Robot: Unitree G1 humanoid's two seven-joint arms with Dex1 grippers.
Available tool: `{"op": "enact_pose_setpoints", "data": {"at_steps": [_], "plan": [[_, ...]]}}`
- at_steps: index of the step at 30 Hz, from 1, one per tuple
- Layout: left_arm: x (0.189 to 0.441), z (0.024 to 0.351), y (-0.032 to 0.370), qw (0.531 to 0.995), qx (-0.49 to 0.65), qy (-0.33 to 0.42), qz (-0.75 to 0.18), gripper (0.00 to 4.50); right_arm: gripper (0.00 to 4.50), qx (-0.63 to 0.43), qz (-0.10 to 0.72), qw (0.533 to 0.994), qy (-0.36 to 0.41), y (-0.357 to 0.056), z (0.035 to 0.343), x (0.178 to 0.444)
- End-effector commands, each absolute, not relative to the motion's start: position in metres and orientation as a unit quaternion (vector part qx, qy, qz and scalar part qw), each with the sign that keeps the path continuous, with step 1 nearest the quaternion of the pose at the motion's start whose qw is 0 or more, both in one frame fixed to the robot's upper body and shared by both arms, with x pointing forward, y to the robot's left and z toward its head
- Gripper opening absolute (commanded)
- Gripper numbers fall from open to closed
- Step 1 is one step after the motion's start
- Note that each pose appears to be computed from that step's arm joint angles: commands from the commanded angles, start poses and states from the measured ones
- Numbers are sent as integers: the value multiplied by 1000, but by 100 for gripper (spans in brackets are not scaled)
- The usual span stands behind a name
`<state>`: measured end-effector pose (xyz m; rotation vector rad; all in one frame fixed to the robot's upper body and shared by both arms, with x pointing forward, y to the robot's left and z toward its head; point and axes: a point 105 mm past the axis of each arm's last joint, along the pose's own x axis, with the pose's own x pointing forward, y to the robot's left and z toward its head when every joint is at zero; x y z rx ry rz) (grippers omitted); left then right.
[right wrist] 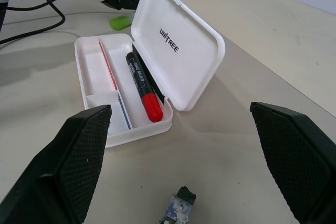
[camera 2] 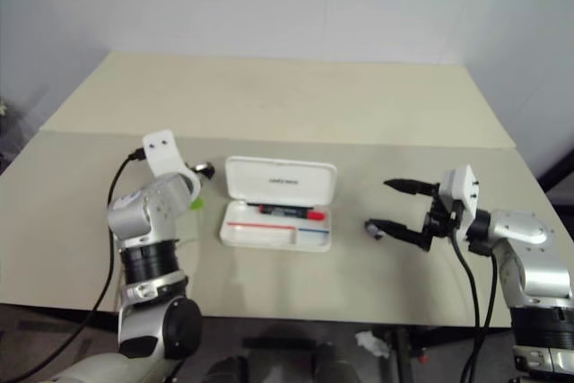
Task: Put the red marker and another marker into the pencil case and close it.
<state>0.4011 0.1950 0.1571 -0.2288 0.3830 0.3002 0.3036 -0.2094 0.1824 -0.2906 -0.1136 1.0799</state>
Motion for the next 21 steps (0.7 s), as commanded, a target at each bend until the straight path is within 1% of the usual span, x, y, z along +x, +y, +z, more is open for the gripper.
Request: {"op": "enact_pose_setpoints", "data": {"at_steps": [1, 4, 8, 16, 19, 21], "plan": [[398, 170, 199, 965, -104, 166, 172, 445, 450, -161, 506, 844, -75, -210, 195, 302], [394, 158, 199, 959, -115, 188, 178, 445, 450, -161, 507, 843, -74, -209, 195, 303], [393, 146, 193, 957, -123, 211, 158, 445, 450, -162, 508, 843, -75, -207, 194, 304], [396, 139, 193, 954, -106, 238, 144, 445, 450, -161, 508, 843, -75, -206, 194, 305], [397, 136, 195, 950, -106, 254, 149, 381, 450, -161, 506, 844, -75, -206, 194, 304], [397, 135, 194, 948, -108, 261, 149, 318, 450, -161, 504, 845, -76, -207, 194, 304]]}}
